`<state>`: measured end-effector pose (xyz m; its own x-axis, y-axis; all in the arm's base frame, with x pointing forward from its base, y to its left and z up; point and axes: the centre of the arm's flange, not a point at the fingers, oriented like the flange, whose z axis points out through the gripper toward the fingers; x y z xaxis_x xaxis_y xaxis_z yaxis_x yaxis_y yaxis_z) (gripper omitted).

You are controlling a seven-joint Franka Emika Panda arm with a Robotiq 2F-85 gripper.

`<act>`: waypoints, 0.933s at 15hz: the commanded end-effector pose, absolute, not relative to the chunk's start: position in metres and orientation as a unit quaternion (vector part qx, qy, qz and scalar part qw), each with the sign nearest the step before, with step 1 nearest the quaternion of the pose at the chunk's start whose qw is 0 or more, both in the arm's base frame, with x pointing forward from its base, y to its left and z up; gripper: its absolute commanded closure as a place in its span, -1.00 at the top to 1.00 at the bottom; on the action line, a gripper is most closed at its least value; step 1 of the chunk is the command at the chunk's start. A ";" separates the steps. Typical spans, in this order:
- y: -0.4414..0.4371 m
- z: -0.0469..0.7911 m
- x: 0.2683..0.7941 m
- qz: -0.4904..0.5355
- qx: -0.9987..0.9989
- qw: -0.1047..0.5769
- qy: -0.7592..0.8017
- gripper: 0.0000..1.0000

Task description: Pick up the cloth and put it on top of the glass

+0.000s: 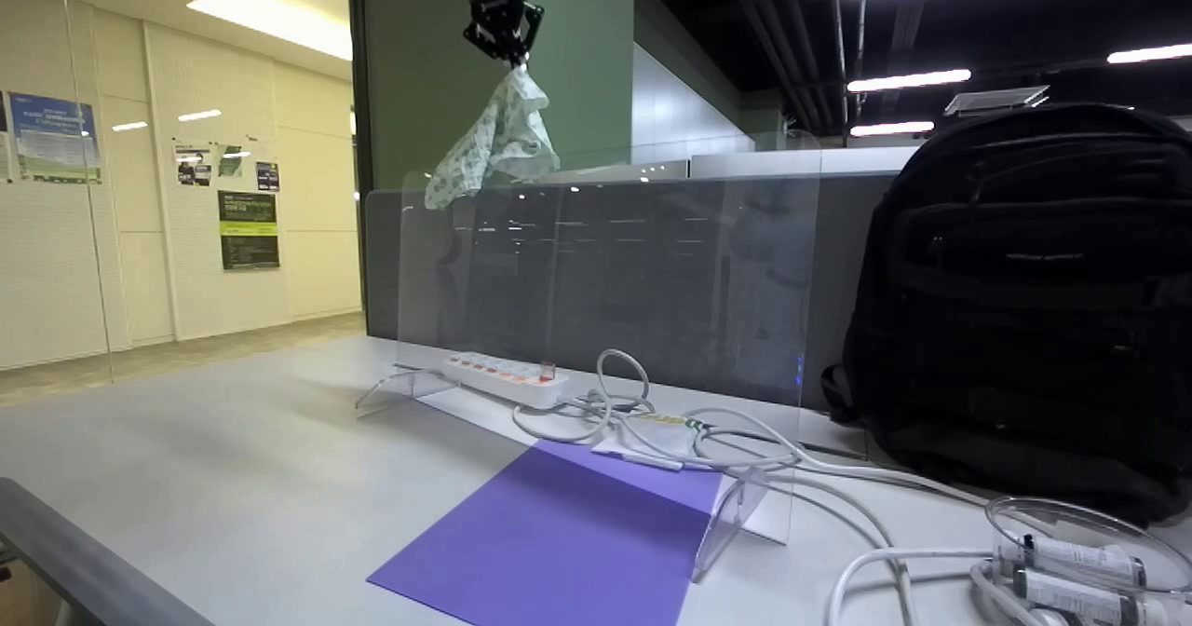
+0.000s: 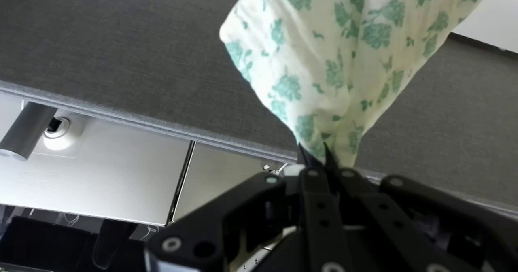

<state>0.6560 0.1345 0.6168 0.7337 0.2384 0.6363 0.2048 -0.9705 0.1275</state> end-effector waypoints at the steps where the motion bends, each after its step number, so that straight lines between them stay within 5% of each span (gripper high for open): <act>1: 0.137 0.627 0.665 0.337 0.934 0.016 0.114 -0.99; 14: 0.105 0.570 0.642 0.272 0.956 0.020 0.106 -0.99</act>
